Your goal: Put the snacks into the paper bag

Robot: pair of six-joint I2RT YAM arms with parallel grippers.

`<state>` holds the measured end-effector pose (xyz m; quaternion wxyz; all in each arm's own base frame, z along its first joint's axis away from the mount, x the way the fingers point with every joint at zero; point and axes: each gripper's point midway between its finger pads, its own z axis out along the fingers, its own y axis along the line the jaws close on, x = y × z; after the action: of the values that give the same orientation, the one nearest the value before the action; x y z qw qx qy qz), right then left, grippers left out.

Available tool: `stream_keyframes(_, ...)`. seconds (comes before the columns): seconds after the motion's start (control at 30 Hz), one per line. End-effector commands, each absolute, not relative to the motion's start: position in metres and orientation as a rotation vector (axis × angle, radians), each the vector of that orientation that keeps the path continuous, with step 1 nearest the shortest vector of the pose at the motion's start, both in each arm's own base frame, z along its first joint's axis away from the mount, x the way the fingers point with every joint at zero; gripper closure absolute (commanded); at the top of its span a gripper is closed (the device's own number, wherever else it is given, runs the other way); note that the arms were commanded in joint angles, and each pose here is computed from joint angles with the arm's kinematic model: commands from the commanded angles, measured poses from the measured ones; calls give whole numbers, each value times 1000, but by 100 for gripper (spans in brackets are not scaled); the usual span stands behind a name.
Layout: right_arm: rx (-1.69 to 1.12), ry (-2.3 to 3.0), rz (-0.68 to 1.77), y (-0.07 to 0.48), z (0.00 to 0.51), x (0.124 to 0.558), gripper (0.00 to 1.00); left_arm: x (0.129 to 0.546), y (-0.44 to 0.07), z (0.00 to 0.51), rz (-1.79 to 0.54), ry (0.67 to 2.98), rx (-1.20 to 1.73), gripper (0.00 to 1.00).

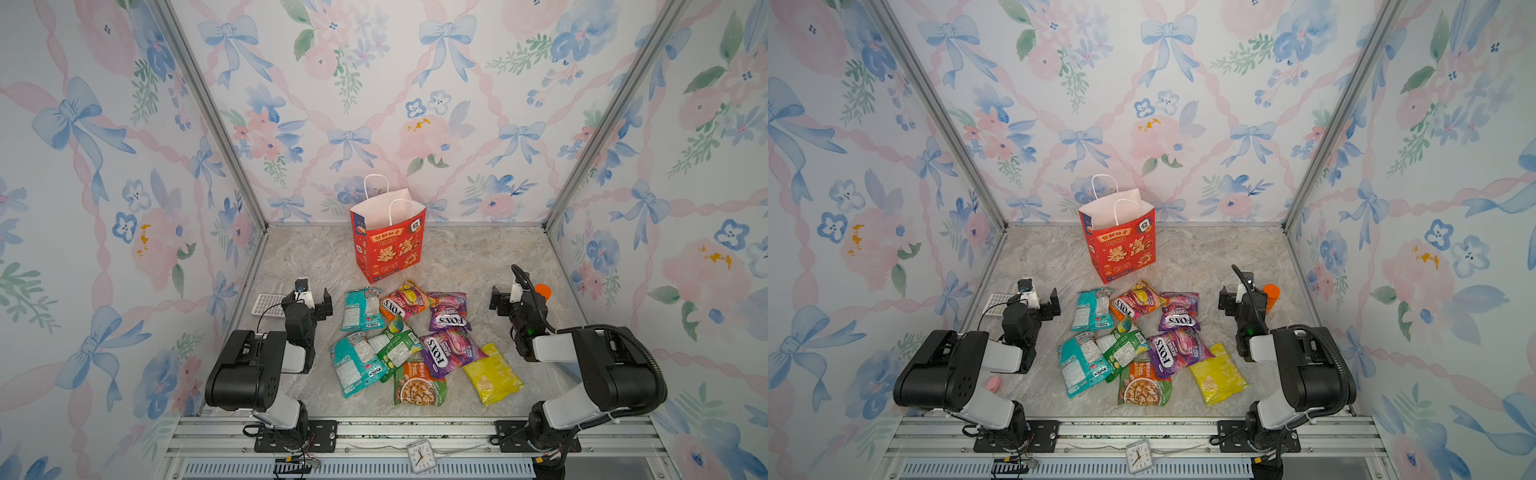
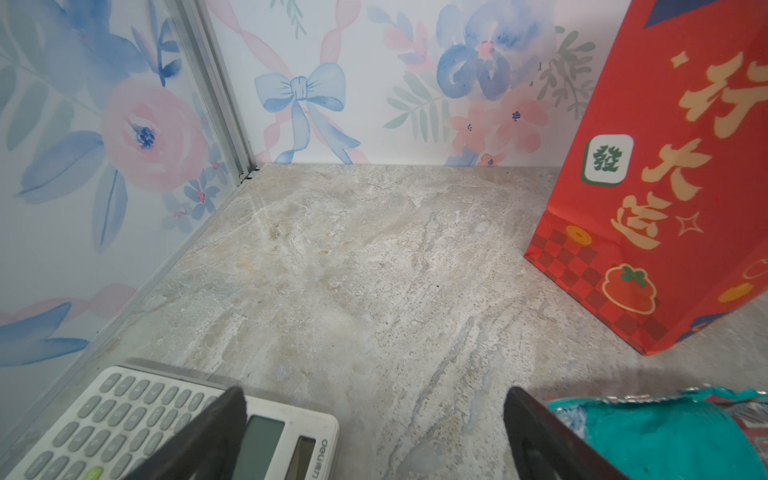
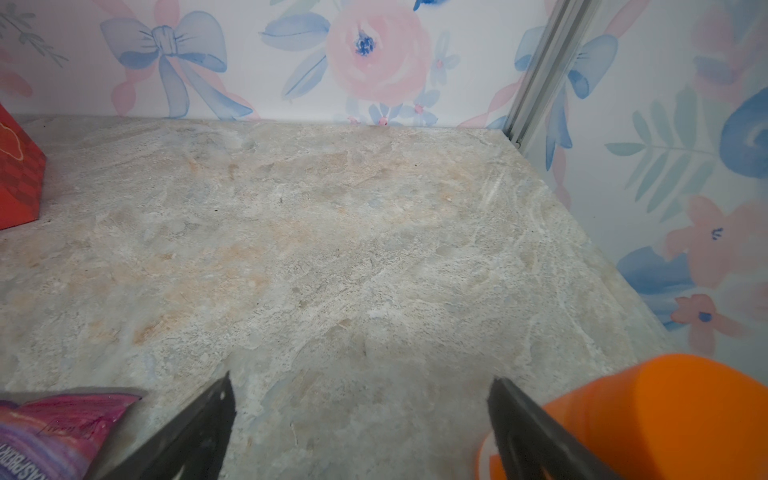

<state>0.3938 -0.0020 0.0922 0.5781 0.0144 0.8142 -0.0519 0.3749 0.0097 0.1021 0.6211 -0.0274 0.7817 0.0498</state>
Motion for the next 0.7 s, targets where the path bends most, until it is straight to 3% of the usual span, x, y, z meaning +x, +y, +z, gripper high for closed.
stream_keyframes(0.0, 51, 1894, -108, -4, 97, 398, 3, 378, 9, 104, 119, 1797, -46, 2)
stream_keyframes(0.2, 31, 1906, -91, 0, 107, 398, 3, 379, 6, 110, 144, 1791, -32, 2)
stream_keyframes(0.4, 129, 1975, -162, -5, 168, 396, 4, 381, 15, 136, 190, 1869, -154, 2)
stream_keyframes(0.53, 458, 1896, -24, -20, 213, 388, 4, 374, 9, 175, 82, 1786, -212, 2)
stream_keyframes(0.67, 464, 1918, 175, -26, 204, 397, 3, 374, 10, 209, -16, 1710, -294, 2)
